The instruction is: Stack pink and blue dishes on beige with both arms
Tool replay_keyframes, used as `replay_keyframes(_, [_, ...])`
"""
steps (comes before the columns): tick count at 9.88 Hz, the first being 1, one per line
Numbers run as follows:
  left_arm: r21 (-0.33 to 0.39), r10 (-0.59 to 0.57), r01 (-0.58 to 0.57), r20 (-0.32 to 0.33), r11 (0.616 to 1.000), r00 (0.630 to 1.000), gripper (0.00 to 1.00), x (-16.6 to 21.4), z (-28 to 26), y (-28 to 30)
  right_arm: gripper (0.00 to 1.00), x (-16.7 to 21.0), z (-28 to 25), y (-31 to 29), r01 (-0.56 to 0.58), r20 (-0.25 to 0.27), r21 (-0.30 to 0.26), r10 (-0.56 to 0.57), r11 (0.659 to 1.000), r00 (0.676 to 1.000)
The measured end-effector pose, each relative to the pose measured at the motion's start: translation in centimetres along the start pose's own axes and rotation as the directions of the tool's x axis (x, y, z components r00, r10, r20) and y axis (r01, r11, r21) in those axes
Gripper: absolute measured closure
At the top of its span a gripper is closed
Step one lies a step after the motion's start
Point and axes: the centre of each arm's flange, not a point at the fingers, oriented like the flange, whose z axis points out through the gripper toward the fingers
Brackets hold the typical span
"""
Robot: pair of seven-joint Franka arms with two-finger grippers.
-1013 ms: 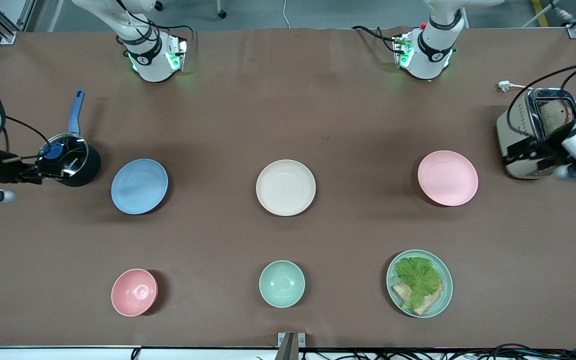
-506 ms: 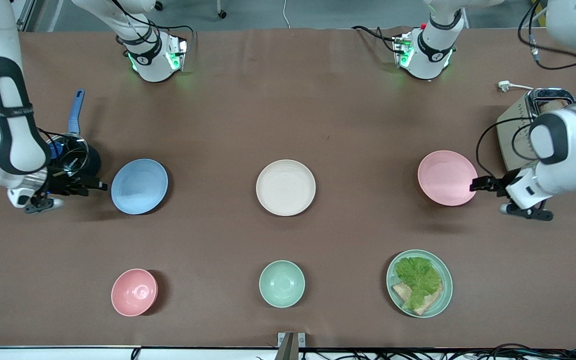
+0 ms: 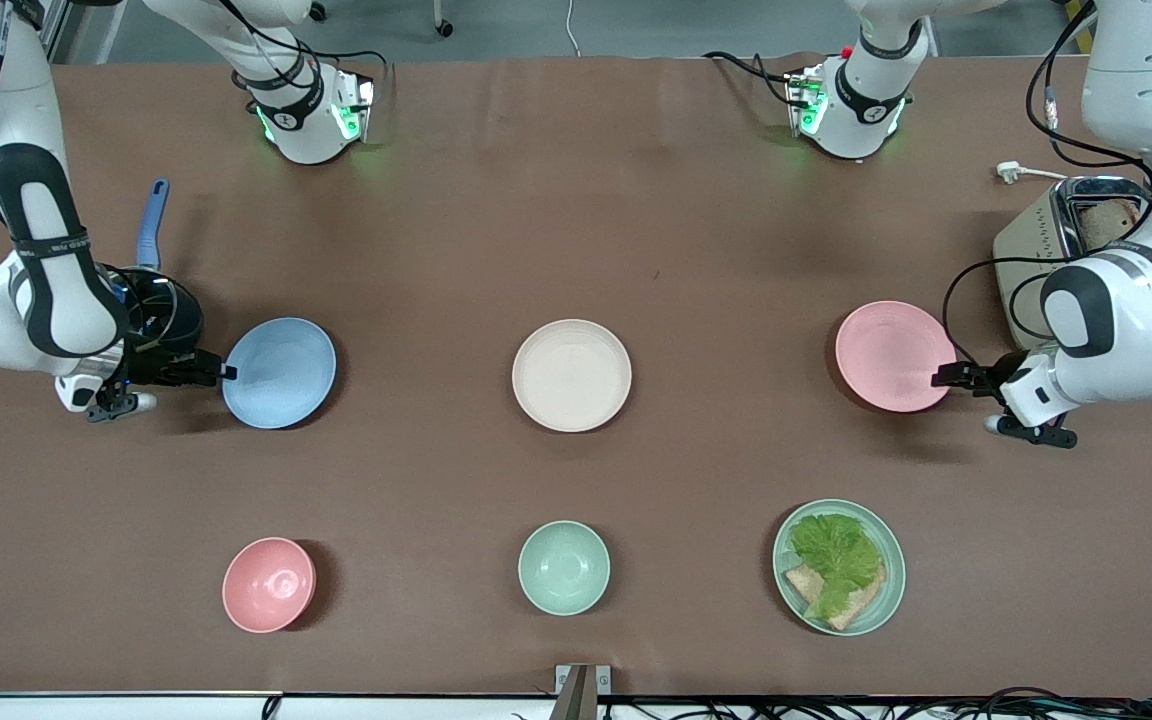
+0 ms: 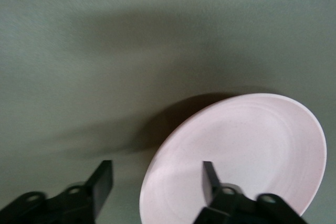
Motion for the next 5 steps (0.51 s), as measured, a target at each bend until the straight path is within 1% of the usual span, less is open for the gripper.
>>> replay_keyframes(1, [-0.008, -0.004, 0.004, 0.017, 1.000, 1.000, 0.31, -0.4, 1.0, 0.0, 0.51, -0.2, 0.6, 0.0, -0.007, 0.001, 0.012, 0.007, 1.000, 1.000])
replay_keyframes(2, [-0.014, -0.008, 0.008, 0.033, 1.000, 0.999, 0.47, -0.8, 1.7, 0.0, 0.52, -0.3, 1.1, 0.2, -0.009, 0.006, 0.012, 0.009, 1.000, 1.000])
replay_keyframes(3, [-0.019, -0.008, 0.009, 0.045, 1.000, 0.999, 0.61, -1.1, 2.3, -0.1, 0.58, -0.3, 1.3, 0.4, -0.010, 0.005, 0.006, 0.010, 1.000, 1.000])
replay_keyframes(4, [-0.022, 0.000, 0.001, 0.051, 1.000, 0.999, 0.69, -1.4, 2.7, 0.0, 0.61, -0.3, 1.2, 0.4, -0.009, 0.004, 0.005, 0.009, 1.000, 1.000])
replay_keyframes(5, [-0.022, 0.014, -0.013, 0.049, 1.000, 0.999, 0.73, -1.3, 2.6, 0.0, 0.77, -0.3, 1.2, 0.4, -0.009, 0.006, 0.009, 0.009, 1.000, 1.000])
